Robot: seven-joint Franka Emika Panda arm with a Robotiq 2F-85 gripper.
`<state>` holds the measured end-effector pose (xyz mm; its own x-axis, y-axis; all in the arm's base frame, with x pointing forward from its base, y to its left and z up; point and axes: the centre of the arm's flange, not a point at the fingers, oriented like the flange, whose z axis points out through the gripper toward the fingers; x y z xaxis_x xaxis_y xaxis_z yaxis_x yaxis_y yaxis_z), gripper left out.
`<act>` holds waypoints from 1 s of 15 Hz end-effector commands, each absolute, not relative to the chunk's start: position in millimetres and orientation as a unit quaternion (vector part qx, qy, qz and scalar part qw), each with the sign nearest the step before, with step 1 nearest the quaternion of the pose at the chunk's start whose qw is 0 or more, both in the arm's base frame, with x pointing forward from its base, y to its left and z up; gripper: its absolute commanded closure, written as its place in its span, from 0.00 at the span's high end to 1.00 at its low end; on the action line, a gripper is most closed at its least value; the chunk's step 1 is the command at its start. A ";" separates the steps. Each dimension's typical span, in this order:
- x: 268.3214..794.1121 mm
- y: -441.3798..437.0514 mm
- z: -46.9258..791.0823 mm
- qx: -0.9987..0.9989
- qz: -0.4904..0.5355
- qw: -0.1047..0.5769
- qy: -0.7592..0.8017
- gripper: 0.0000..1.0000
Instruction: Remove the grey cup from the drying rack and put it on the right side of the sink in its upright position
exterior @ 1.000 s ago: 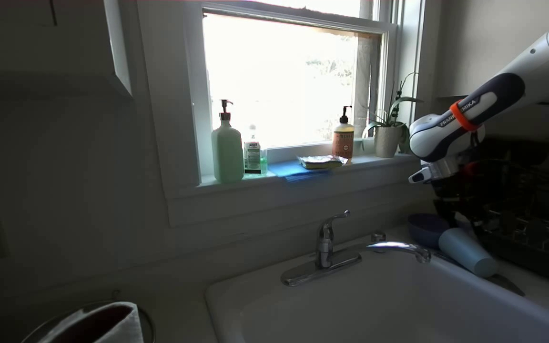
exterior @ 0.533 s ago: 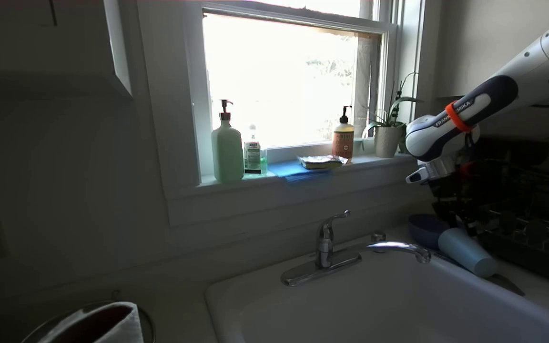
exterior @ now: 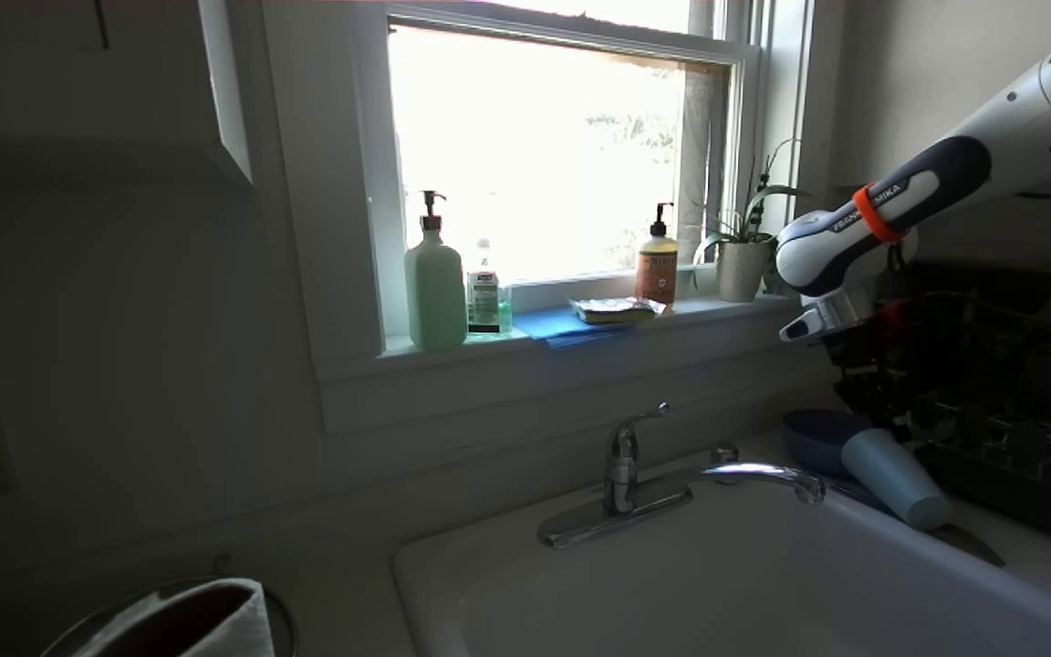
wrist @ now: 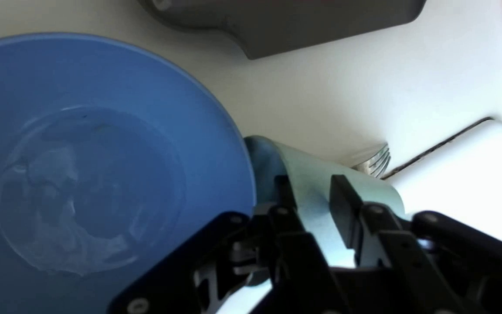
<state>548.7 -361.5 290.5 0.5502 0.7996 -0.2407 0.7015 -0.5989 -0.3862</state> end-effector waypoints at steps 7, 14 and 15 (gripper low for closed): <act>524.5 -342.1 314.7 -0.865 0.211 0.127 -0.437 0.03; 490.3 -305.6 336.2 -0.858 0.213 0.129 -0.450 0.00; 483.4 -299.0 340.3 -0.858 0.212 0.128 -0.451 0.00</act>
